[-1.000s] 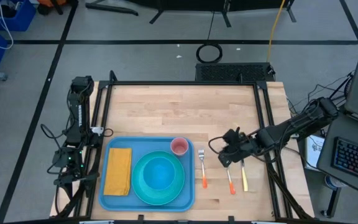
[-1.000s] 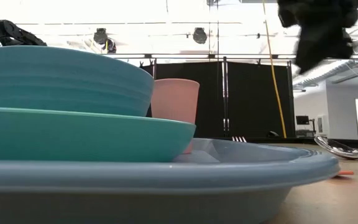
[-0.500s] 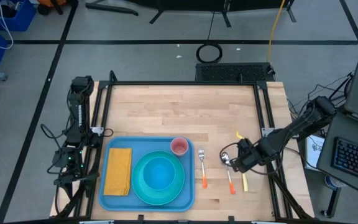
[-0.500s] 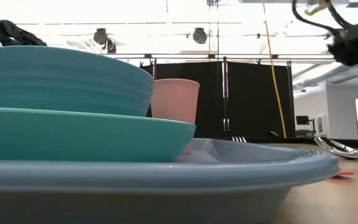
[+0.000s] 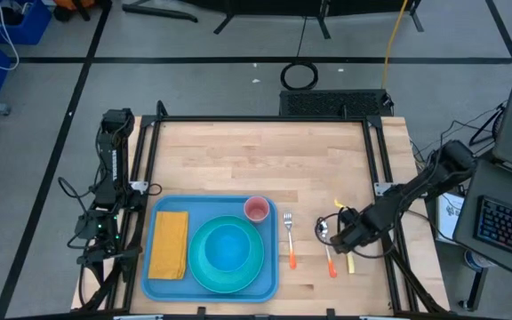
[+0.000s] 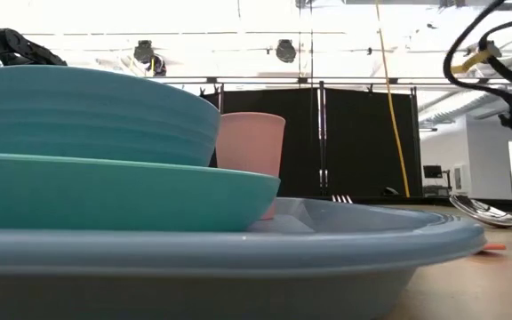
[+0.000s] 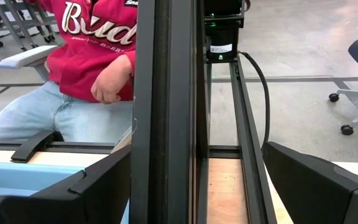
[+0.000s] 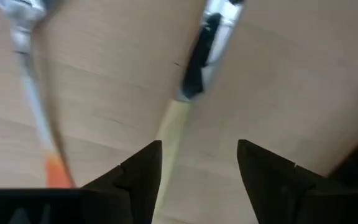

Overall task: Set up tray
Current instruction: Put the yellow table knife on top of the yellow table napkin on the blue tray

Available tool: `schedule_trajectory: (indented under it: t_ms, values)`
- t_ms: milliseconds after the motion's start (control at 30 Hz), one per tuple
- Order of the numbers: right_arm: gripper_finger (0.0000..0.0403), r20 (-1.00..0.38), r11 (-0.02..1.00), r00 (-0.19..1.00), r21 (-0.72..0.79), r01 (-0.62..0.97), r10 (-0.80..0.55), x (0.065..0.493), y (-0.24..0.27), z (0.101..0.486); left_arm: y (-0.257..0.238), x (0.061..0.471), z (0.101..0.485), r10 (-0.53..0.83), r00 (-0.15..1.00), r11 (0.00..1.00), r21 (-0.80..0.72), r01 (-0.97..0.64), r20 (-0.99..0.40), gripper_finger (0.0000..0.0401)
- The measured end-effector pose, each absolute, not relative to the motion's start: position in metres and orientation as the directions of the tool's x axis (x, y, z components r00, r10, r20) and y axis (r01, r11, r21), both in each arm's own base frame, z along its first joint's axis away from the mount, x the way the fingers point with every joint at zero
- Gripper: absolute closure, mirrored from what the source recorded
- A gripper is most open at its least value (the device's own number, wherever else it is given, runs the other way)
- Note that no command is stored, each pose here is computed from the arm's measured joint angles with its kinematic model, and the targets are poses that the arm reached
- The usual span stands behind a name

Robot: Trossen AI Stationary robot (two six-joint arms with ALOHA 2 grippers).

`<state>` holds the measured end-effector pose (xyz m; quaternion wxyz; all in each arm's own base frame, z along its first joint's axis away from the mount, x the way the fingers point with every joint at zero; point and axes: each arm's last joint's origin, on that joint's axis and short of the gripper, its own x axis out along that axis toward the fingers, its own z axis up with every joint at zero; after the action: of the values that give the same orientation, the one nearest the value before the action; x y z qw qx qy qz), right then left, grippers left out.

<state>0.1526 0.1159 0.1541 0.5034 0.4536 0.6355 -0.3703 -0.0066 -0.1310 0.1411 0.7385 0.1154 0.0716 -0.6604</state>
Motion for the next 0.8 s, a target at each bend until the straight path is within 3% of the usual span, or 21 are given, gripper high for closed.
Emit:
schedule_trajectory:
  t_ms: [633, 800]
  values:
    - [0.0246, -0.976, 0.348, -0.081, -0.006, 0.937, 0.204, 0.164, 0.124, 0.138, -0.131, -0.007, 0.141, -0.959, 0.117, 0.101, 0.076, 0.992, -0.258, 0.005]
    - [0.0276, -0.976, 0.362, -0.083, -0.004, 0.932, 0.203, 0.164, 0.124, 0.137, -0.131, -0.007, 0.141, -0.959, 0.118, 0.101, 0.076, 0.992, -0.258, 0.005]
